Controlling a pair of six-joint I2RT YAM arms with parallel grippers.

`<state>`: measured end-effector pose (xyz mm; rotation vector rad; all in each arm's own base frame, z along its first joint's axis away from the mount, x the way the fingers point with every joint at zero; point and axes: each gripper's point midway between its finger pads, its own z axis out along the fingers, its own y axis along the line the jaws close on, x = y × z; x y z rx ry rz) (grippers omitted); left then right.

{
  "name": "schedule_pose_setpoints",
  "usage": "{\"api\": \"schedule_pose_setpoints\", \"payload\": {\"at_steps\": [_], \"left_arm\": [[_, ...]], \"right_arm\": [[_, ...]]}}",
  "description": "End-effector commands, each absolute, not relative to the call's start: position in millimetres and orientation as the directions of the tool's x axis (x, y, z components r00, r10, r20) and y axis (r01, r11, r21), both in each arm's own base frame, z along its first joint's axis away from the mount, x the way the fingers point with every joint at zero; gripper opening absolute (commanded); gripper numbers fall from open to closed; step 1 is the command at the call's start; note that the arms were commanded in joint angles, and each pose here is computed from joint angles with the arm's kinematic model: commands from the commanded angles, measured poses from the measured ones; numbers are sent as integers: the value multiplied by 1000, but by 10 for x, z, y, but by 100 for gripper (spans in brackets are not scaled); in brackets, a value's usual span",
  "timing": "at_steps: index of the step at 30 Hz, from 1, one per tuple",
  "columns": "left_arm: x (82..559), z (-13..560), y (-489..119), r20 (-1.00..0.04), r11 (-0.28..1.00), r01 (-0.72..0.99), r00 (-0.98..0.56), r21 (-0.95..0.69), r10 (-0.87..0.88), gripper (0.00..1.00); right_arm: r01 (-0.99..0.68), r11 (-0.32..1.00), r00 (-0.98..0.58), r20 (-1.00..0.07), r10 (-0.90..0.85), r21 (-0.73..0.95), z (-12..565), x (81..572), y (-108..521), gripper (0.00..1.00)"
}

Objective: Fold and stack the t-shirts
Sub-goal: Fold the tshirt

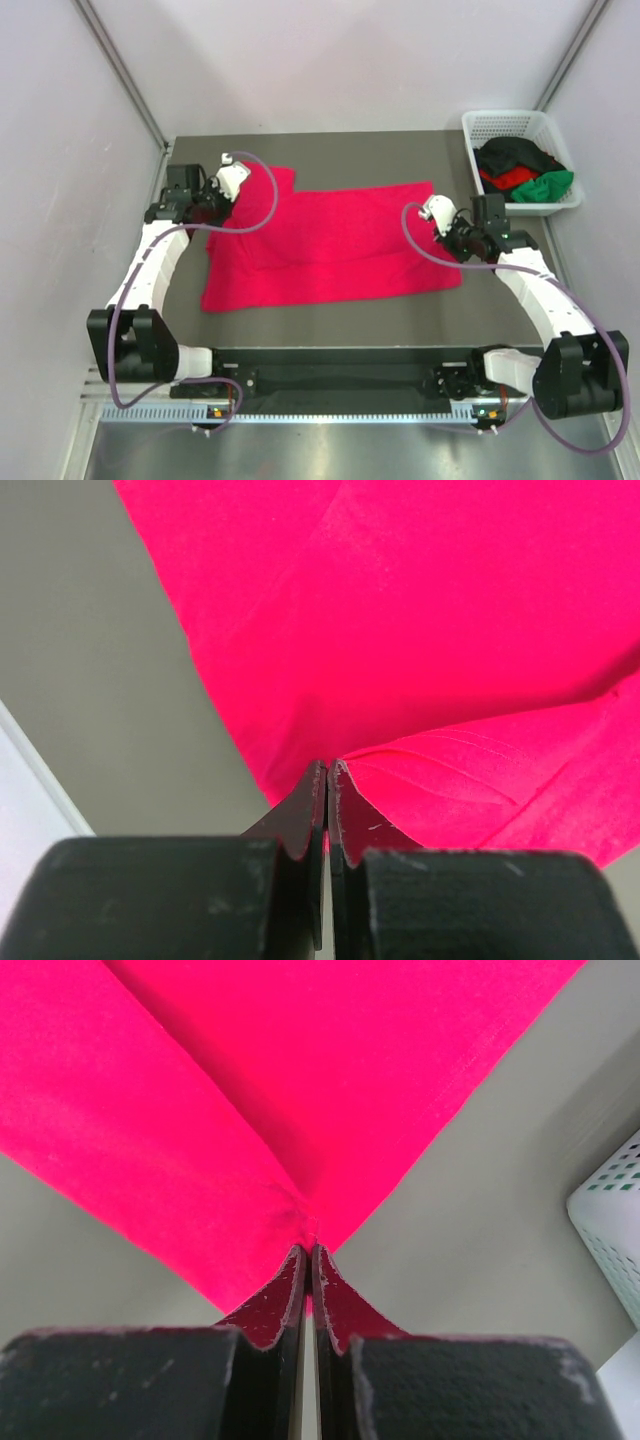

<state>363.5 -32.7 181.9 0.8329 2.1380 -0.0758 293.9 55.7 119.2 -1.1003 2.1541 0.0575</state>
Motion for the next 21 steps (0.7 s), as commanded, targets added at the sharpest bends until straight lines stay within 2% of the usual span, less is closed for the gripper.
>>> {"api": "schedule_pose_setpoints", "payload": {"at_steps": [1,21], "left_arm": [[3838,2056,-368,-765,777,574,-371,257,527,0],[4246,1922,-295,-769,822,514,-412,246,488,0]], "right_arm": [[-698,655,-358,-650,-671,-291,1320,3118,565,0],[-685,673,-418,-605,-677,-279,950,3460,444,0]]}}
